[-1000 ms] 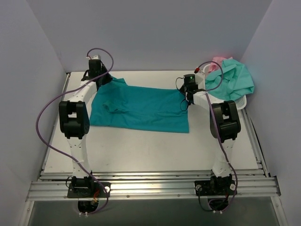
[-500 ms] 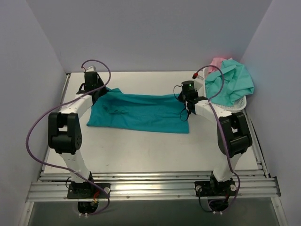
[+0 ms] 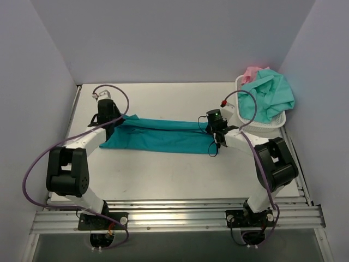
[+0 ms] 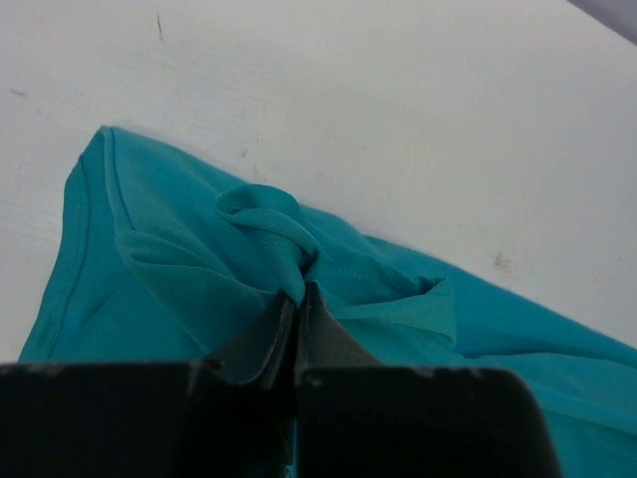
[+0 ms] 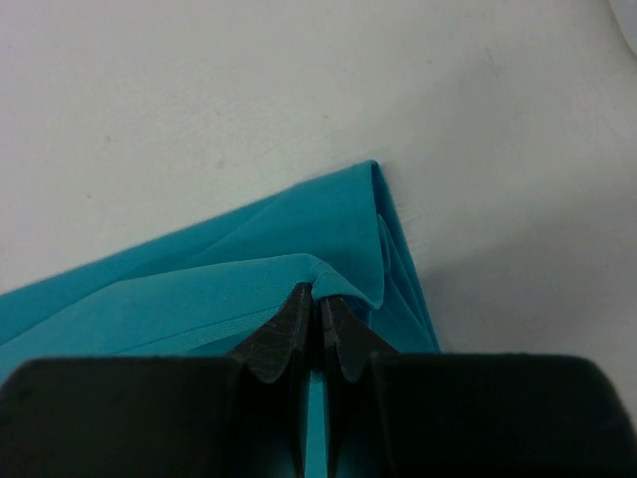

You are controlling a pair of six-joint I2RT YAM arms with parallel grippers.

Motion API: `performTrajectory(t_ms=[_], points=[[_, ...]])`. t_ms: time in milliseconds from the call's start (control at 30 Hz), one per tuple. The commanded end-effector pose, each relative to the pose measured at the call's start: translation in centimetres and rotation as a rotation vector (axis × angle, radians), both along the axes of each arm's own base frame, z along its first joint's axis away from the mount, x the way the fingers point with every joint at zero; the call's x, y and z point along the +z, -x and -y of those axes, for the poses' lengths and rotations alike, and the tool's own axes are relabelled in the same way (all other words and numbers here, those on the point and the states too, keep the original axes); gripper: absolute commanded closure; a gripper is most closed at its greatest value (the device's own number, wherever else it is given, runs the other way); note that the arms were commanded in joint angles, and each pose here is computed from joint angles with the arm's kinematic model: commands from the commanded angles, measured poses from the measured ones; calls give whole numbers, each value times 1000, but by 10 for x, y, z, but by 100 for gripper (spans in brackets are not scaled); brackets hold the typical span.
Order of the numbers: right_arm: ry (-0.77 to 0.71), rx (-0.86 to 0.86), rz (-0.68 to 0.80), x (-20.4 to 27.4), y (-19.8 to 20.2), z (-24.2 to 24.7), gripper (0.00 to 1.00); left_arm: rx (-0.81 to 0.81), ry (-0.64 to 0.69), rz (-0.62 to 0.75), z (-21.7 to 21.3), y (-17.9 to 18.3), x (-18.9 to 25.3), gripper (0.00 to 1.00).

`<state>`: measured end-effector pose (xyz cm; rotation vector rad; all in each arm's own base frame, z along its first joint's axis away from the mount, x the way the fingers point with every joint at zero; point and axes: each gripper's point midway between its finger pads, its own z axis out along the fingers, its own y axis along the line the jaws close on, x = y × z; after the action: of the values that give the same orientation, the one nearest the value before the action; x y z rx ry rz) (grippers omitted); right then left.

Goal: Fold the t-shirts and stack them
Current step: Fold the other side of the tshirt into a rectangle

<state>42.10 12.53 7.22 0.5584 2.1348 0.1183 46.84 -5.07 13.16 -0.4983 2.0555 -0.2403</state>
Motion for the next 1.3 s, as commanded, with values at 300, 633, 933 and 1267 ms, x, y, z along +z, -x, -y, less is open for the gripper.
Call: performTrajectory(t_ms=[300,633,933,1267], points=[[28,-79,-15,-29,34,12,100,158,-45,-109,-9,32,-45,73],[49,-143,-30,-35,53,24,14,302,-53,-165,-28,52,-55,21],[74,-177,82,33,62,22,0,321,-16,10,-33,52,17,21],[-44,101,193,105,12,-95,5,325,14,113,-35,49,75,21]])
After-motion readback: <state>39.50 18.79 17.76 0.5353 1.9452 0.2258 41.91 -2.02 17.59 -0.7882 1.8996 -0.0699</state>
